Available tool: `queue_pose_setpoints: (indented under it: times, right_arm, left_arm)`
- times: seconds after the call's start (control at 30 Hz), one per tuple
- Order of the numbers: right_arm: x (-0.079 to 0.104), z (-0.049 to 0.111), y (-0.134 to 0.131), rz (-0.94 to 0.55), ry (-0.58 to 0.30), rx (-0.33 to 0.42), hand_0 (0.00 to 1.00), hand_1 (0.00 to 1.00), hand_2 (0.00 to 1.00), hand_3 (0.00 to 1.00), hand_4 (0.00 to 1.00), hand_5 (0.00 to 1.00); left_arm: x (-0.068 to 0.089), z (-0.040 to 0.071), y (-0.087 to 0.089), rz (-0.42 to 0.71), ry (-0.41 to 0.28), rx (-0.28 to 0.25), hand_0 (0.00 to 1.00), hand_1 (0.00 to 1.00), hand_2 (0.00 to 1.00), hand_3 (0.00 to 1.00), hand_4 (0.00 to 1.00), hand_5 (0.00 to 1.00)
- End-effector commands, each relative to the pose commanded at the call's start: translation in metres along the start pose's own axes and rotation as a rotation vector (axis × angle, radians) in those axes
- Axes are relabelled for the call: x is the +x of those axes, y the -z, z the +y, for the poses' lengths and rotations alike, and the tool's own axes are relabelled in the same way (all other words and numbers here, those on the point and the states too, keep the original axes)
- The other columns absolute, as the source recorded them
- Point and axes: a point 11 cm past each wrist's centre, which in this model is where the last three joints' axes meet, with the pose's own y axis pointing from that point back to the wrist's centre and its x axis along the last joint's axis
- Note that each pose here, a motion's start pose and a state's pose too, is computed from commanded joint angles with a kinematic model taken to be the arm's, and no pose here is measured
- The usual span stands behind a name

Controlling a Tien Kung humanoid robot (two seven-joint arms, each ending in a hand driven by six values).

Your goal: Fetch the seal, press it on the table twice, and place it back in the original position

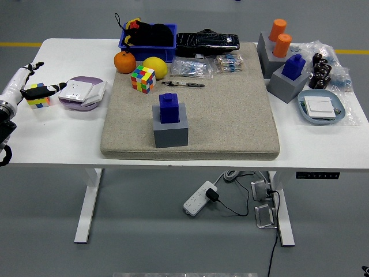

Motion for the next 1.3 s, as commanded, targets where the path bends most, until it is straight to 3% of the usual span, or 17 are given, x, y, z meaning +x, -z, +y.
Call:
queue_pose_setpoints:
  times: [1.3]
  right_arm:
    - [-0.0026, -0.0002, -0.0013, -0.018, 0.005, -0.002, 0.798, 0.697, 0.654, 0.657, 0.711, 0.487]
  left_arm:
    - [-0.0055, 0.0008, 0.0042, 0.0, 0.003, 0.02, 0.936, 0.986, 0.981, 0.943, 0.897, 0.474]
